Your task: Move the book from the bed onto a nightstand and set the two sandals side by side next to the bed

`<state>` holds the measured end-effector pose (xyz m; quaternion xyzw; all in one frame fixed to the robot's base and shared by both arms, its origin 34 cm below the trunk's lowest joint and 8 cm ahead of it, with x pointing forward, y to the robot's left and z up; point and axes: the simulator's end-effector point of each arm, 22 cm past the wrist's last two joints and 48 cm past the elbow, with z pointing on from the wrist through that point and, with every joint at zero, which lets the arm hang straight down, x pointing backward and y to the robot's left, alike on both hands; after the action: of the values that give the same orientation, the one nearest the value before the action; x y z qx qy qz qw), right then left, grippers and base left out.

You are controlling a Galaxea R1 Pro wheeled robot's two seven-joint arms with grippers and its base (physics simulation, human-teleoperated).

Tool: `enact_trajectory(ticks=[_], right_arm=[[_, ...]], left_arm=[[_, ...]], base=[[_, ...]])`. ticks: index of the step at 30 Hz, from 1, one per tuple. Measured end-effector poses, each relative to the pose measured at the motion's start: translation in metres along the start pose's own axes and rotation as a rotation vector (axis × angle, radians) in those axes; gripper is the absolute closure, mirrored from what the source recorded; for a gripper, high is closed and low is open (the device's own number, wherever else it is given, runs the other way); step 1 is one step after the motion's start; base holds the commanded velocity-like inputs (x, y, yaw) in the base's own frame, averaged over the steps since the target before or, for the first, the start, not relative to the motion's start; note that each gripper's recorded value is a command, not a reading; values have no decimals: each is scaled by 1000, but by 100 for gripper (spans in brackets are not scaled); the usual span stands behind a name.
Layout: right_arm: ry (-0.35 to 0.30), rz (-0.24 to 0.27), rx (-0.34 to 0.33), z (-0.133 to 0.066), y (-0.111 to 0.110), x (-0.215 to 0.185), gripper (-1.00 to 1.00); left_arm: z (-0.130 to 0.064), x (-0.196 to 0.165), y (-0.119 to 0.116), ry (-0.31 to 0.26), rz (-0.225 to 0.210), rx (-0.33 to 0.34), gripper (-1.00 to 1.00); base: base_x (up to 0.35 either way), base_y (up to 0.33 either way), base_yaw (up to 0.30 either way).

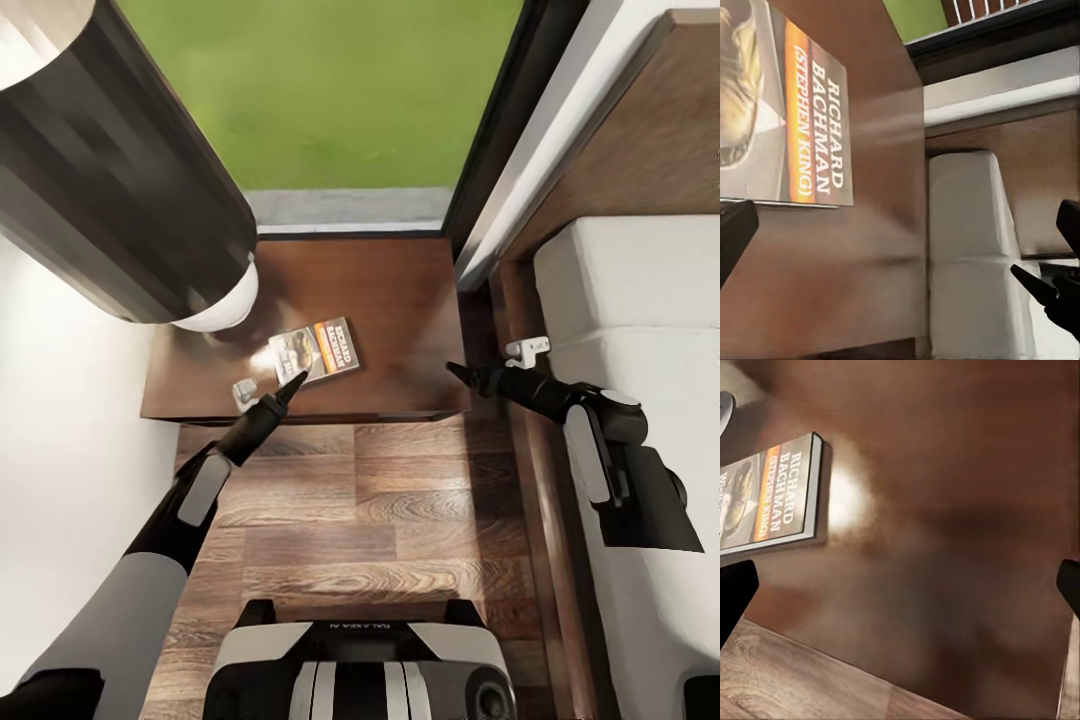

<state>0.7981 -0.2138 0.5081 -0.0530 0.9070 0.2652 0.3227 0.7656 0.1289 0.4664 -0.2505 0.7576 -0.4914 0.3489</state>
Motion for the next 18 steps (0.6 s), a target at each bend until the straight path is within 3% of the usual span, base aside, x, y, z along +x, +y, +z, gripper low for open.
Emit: enact_trajectory(ticks=[3, 8, 12, 18], right_arm=[[2, -3, 36, -4, -6, -3, -100], [5, -4, 148, -14, -30, -9, -100], [5, -1, 192, -23, -40, -13, -100], [6, 4, 212, -34, -44, -19, -100]], left_arm=[[3, 6, -8, 27, 16, 0, -100], [9, 24, -8, 100, 85, -82, -100], [13, 32, -7, 142, 150, -164, -100], [17, 63, -18, 235, 219, -204, -100]], base=[[0, 0, 0], [0, 0, 0], [0, 0, 0], [0, 0, 0]])
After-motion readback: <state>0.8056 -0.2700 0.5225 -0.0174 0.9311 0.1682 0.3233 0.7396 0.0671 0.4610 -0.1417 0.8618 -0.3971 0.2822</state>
